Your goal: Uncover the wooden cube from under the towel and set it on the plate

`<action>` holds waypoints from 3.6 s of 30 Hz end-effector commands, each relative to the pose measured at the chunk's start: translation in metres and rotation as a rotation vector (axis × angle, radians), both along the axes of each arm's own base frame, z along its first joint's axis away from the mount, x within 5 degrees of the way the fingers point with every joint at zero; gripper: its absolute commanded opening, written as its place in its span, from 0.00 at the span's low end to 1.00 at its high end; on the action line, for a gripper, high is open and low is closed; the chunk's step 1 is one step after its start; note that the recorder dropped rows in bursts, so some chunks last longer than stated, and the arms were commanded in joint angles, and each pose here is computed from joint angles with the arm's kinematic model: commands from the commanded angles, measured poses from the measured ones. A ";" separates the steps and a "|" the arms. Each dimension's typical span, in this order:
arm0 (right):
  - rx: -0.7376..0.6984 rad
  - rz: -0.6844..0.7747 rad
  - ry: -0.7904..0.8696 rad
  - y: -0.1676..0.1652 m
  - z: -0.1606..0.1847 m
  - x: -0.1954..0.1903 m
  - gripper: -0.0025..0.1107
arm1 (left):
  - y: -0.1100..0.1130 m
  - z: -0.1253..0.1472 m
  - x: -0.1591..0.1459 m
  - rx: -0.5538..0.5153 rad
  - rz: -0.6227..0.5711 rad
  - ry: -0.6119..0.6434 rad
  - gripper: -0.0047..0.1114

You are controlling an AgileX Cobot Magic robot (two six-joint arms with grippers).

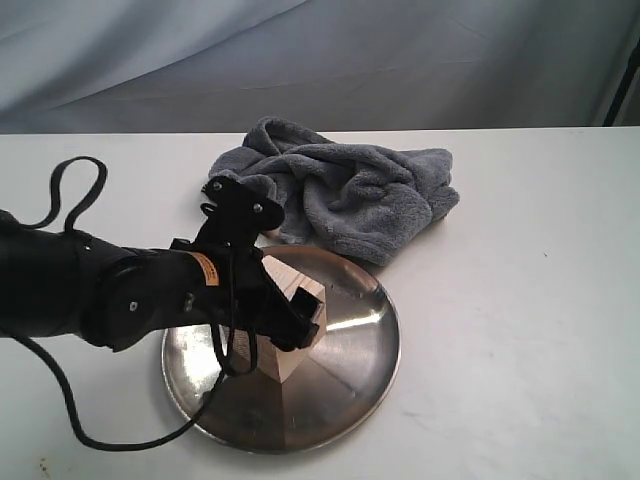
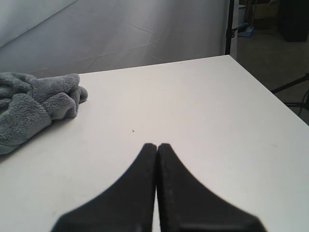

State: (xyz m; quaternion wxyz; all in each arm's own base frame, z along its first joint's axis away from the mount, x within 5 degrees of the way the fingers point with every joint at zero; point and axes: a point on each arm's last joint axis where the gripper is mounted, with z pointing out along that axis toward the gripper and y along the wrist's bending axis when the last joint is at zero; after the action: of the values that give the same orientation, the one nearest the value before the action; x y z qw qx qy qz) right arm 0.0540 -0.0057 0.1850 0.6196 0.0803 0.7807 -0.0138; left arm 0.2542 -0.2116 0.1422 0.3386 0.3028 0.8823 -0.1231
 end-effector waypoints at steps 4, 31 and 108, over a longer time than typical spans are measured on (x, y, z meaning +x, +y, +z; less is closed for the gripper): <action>0.001 -0.003 -0.004 0.000 0.000 0.000 0.02 | 0.002 0.038 -0.002 -0.085 0.006 -0.102 0.80; 0.001 -0.003 -0.004 0.000 0.000 0.000 0.02 | 0.048 0.107 0.020 -0.012 0.092 -0.021 0.04; 0.001 -0.003 -0.004 0.000 0.000 0.000 0.02 | 0.234 0.202 -0.051 -0.108 0.932 -0.112 0.04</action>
State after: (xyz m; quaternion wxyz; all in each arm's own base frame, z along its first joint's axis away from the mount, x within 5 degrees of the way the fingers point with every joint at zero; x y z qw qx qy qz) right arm 0.0540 -0.0057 0.1850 0.6196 0.0803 0.7807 -0.0138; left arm 0.2159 0.0235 0.3343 0.3889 -0.1387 0.9106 0.0196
